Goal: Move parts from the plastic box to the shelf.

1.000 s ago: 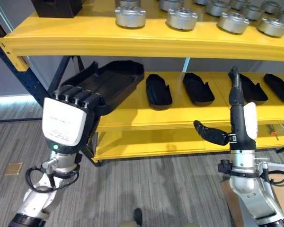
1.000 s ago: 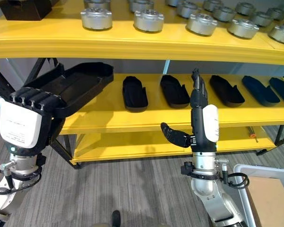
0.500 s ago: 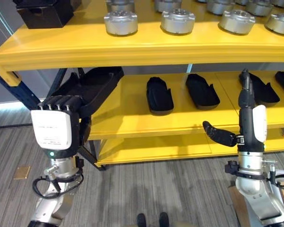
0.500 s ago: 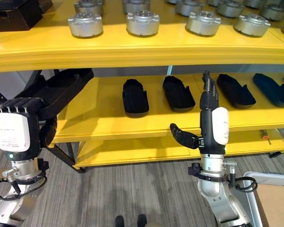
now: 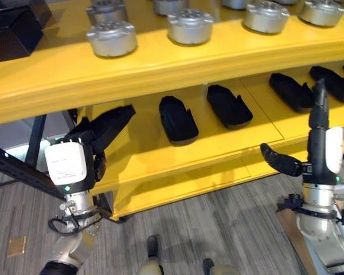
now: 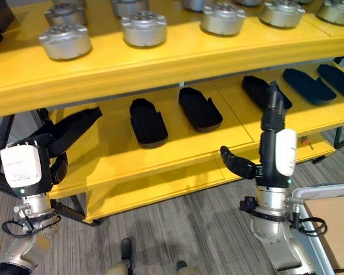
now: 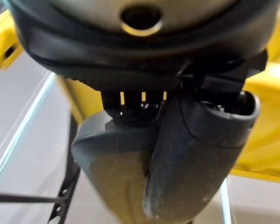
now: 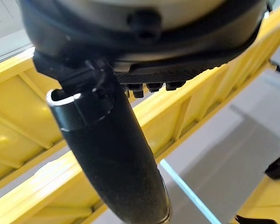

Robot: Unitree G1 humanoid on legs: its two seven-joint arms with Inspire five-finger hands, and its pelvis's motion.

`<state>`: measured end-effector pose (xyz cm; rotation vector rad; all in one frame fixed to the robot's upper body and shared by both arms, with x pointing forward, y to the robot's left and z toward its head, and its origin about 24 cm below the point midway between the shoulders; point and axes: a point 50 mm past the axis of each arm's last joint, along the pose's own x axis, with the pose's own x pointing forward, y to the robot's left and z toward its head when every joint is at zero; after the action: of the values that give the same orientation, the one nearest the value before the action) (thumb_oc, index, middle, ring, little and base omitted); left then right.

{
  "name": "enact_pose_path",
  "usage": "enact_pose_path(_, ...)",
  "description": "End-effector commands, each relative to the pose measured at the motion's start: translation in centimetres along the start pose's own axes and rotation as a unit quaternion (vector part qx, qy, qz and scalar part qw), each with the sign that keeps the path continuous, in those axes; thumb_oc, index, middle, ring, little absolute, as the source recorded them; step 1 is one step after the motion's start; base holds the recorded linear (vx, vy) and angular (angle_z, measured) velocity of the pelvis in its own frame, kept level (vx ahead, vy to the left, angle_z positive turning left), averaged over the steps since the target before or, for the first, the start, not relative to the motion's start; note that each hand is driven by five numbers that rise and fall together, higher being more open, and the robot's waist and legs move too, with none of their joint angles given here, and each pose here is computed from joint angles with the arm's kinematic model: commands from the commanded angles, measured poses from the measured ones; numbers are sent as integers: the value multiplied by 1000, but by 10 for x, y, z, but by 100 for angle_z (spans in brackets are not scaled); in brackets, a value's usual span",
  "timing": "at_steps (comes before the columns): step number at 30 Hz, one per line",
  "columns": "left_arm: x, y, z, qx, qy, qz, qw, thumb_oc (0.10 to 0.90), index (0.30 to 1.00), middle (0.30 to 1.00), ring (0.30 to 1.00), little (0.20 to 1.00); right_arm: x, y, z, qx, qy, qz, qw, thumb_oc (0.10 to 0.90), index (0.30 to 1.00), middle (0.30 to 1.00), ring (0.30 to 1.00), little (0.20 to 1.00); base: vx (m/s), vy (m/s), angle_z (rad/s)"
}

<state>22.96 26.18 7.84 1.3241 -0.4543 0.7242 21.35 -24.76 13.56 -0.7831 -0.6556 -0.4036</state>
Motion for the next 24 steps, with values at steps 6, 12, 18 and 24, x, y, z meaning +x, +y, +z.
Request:
enact_pose_path(6,45,31,6,-70,34,121,990,400,300,300,300,300,29,-3,41,58,-107,-60,991,900,1000,1000,1000,1000,46,36,-33)
enact_pose_path(12,39,20,-4,-93,106,117,983,400,300,300,300,300,32,5,42,51,-99,-73,991,900,1000,1000,1000,1000,23,-35,-15)
enact_pose_path(18,37,9,-11,-21,104,80,991,400,300,300,300,300,31,8,40,52,-85,-64,993,900,1000,1000,1000,1000,30,-44,-5)
enact_pose_path(24,31,-15,-9,27,62,0,998,400,300,300,300,300,30,13,38,61,-87,-49,993,900,1000,1000,1000,1000,8,-22,-1)
